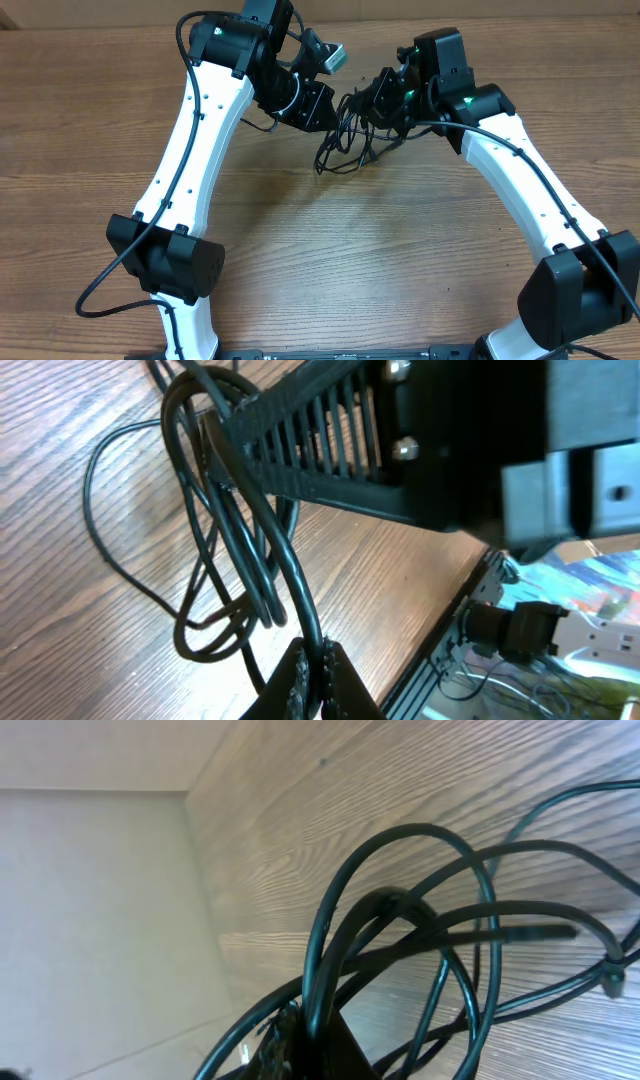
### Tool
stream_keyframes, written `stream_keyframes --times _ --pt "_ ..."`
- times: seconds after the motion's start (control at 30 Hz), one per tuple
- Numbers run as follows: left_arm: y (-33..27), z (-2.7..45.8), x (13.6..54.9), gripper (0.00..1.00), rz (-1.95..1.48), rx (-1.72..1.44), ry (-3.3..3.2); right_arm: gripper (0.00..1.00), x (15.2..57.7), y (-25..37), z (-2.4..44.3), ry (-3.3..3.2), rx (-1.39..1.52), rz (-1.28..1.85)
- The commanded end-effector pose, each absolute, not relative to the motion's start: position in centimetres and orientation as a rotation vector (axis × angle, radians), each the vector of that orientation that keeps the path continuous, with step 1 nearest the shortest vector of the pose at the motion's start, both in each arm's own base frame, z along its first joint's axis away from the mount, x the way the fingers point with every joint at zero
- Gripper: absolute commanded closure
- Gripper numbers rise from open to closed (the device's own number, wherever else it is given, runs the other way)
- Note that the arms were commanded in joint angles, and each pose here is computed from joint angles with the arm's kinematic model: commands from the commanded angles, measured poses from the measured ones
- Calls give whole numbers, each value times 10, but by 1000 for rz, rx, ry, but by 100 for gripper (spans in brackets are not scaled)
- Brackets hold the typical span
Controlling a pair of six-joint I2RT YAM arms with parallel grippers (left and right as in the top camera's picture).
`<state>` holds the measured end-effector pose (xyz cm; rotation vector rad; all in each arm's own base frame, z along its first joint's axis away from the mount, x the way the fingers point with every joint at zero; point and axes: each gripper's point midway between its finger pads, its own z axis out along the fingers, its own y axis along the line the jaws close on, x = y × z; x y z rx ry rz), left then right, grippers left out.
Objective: Untangle cables
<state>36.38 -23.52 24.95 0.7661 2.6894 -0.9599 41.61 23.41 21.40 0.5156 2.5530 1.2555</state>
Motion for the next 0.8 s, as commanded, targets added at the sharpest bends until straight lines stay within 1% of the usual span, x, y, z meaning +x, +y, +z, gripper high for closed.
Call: stream_keyframes --times 0.0,0.2,0.33,0.47,0.53,0.57,0.63,0.67,0.77 --pt "-231 263 363 96 -887 774 2657 96 414 240 224 2536 480 1342" --pt "-214 252 374 96 -718 648 2737 96 412 235 239 2505 454 1419" --pt "-212 252 381 95 -701 551 2754 96 409 233 250 2482 435 1439" --pt "-216 255 384 84 -729 480 2755 96 407 233 259 2460 413 1443" --pt "-226 259 379 79 -807 498 2745 96 408 233 261 2451 407 1445" --pt "-236 264 372 72 -891 538 2727 96 409 233 261 2449 406 1443" --pt "-247 268 365 62 -963 581 2709 96 410 233 262 2444 401 1446" --pt "-251 268 363 61 -973 593 2707 96 410 233 262 2443 401 1446" --pt "-260 268 356 61 -976 627 2706 96 410 233 263 2442 399 1447"
